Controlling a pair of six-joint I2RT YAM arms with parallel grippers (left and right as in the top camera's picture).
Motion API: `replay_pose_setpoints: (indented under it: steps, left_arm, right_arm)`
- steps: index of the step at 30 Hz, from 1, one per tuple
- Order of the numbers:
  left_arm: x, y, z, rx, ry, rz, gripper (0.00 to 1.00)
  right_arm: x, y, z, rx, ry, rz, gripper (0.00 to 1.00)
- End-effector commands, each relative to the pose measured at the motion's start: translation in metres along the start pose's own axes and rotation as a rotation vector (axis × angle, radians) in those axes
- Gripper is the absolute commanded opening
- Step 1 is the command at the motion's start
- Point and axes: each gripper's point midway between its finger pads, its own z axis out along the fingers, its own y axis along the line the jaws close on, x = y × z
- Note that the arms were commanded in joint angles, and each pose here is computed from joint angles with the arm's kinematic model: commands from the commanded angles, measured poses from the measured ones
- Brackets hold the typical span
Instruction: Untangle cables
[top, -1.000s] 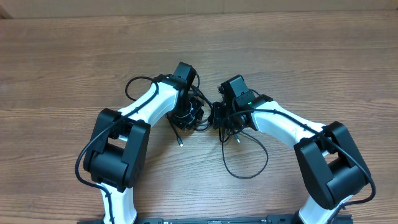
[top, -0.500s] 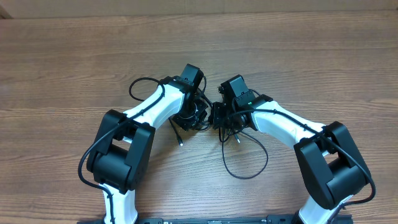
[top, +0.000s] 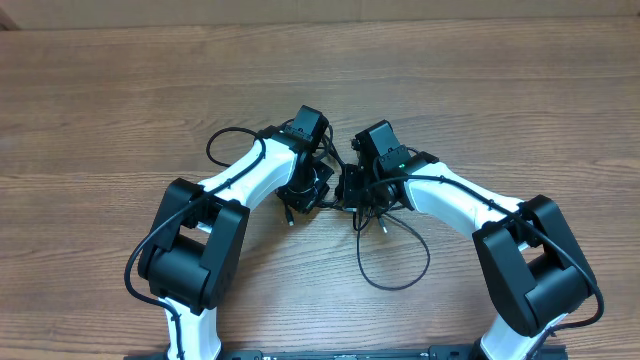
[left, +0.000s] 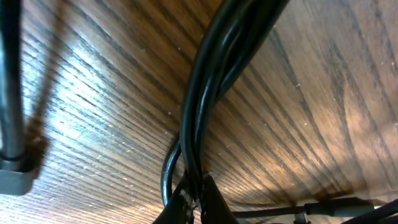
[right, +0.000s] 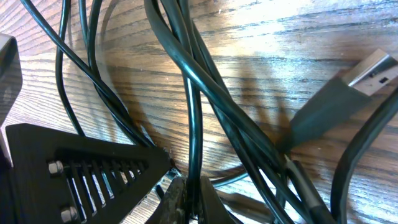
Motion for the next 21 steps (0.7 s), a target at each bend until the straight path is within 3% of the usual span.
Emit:
replay_pose_setpoints:
  steps: [1,10,21]
  left_arm:
    - [-0.007,0.022,0.016,-0.072,-0.011,0.062,0.04]
    - [-0.012,-0.002,-0.010,0.083,0.130,0.262,0.04]
    - [-0.034,-0.011,-0.048,0.225,0.136,0.379,0.04]
  right_arm:
    - [0.002,-0.005,0.002,0.016,0.001,0.001,0.04]
    - [0.000,-0.009,0.002,0.039,-0.011,0.002,0.04]
    - [-0.001,-0.011,0.002,0.053,-0.016,0.003,0.04]
